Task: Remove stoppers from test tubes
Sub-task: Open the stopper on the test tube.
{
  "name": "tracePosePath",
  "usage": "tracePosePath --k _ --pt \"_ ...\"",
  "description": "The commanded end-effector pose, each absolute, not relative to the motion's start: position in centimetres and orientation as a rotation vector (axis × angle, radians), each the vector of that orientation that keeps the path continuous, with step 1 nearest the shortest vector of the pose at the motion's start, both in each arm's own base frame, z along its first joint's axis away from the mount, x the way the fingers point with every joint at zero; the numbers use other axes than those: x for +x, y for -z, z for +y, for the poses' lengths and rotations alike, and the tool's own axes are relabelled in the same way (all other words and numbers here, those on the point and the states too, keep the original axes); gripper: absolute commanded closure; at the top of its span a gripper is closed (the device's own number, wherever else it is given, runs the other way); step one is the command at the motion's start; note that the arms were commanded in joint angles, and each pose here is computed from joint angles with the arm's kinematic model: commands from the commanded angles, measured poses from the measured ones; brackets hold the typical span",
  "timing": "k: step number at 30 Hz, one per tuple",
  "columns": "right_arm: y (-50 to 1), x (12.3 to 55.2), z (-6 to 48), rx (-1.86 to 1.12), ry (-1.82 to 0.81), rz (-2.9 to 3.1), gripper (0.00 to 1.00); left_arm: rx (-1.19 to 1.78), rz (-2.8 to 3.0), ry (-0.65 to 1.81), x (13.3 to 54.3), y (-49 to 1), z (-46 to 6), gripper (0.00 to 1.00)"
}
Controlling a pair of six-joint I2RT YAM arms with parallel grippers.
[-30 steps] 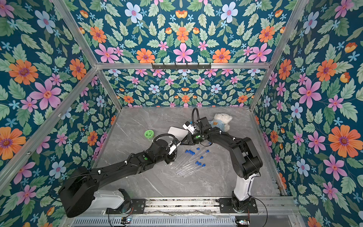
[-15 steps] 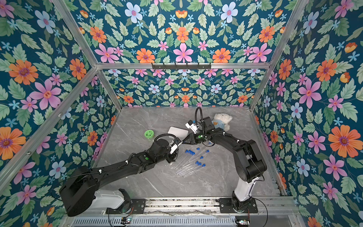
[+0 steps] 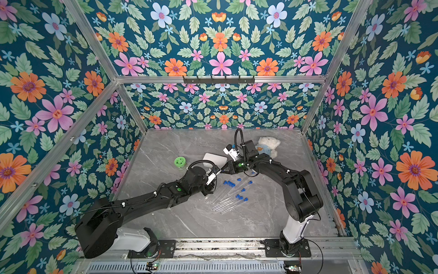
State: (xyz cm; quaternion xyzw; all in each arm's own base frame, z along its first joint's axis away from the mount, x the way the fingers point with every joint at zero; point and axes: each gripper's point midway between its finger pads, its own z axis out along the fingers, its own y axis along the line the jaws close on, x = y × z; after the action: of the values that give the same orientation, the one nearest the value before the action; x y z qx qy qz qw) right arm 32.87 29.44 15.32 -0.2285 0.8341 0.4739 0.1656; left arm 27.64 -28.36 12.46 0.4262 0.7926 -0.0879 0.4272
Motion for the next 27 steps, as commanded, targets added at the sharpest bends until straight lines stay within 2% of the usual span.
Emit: tracePosePath --k 1,10,19,27 --pt "-14.8 33.7 28.5 -0.656 -1.219 2.388 0.98 1.073 2.063 0.079 27.7 -10.8 -26.0 1.00" --pt "-14.9 33.7 28.3 -0.654 -1.199 2.391 0.98 1.068 2.062 0.066 27.8 -11.1 -25.8 1.00" --pt "-17.7 33.7 28.2 -0.592 -1.417 2.261 0.98 1.092 2.068 0.095 27.4 -10.5 -26.3 1.00" --pt "-16.8 34.0 27.7 -0.581 -1.335 2.307 0.98 1.075 2.072 0.064 27.6 -10.7 -25.8 1.00"
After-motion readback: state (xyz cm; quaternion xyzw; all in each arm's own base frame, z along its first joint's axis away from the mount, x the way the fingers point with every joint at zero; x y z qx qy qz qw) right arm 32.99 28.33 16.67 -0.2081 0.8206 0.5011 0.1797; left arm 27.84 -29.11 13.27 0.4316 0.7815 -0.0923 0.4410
